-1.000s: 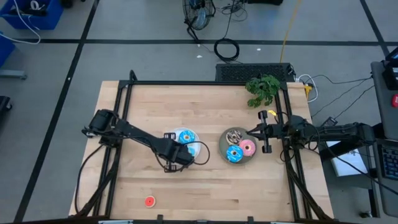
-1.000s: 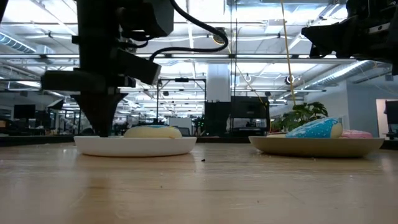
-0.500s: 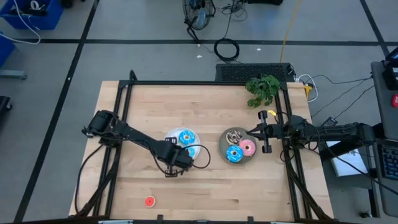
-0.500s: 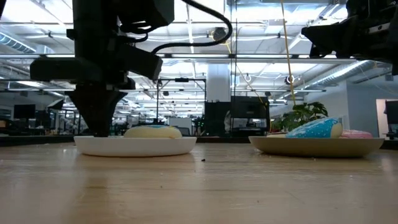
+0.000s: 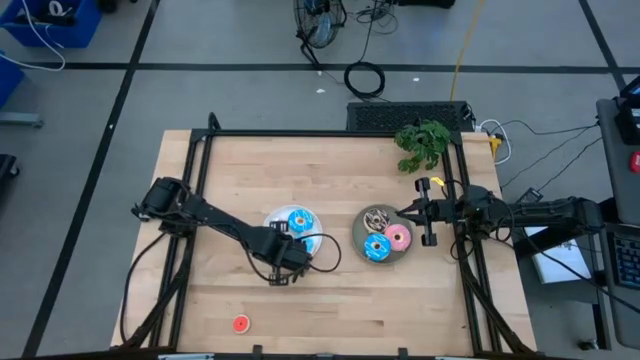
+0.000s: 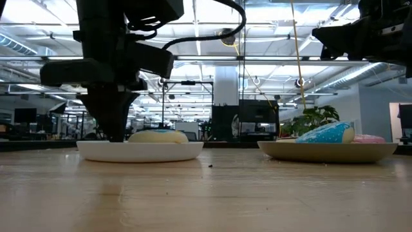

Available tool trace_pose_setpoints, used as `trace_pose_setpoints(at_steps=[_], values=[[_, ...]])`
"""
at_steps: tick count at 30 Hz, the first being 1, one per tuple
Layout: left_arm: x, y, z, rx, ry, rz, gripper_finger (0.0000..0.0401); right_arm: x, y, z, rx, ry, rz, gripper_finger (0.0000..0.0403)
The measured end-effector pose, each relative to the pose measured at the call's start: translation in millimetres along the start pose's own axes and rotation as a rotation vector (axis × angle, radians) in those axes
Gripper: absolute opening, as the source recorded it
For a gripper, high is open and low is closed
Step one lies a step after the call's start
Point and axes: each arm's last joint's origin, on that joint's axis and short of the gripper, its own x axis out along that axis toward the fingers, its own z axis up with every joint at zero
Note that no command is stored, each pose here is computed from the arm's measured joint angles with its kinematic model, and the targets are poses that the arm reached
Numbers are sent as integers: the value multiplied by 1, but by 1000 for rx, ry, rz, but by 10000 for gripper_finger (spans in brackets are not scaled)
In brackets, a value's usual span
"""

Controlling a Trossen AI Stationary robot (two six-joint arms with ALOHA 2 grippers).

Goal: Pick & Place donuts
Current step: Put the small orange donut on the white plate

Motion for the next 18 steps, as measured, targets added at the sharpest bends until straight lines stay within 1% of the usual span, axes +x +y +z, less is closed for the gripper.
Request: trace_pose_setpoints(at_steps=[2,5,7,9,12,15,18], values=[[-6,3,-1,10,-24,36,5,0,0,0,-1,0,0,0],[-30,5,-4,9,-105,40,9,0,0,0,0,0,0,0],[-50,2,-9,-8,-159,0,5,0,0,0,0,0,0,0],[-70,-1,-17,-57,-205,-75,4,0,0,0,-1,0,2,0],[-96,-10,-31,-147,-258,-163,14,0,0,0,1,-1,3,0],[-107,-27,-45,-216,-275,-196,32,0,0,0,-2,-1,3,0],[-110,-49,-62,-248,-243,-194,47,0,0,0,-10,-5,2,0]])
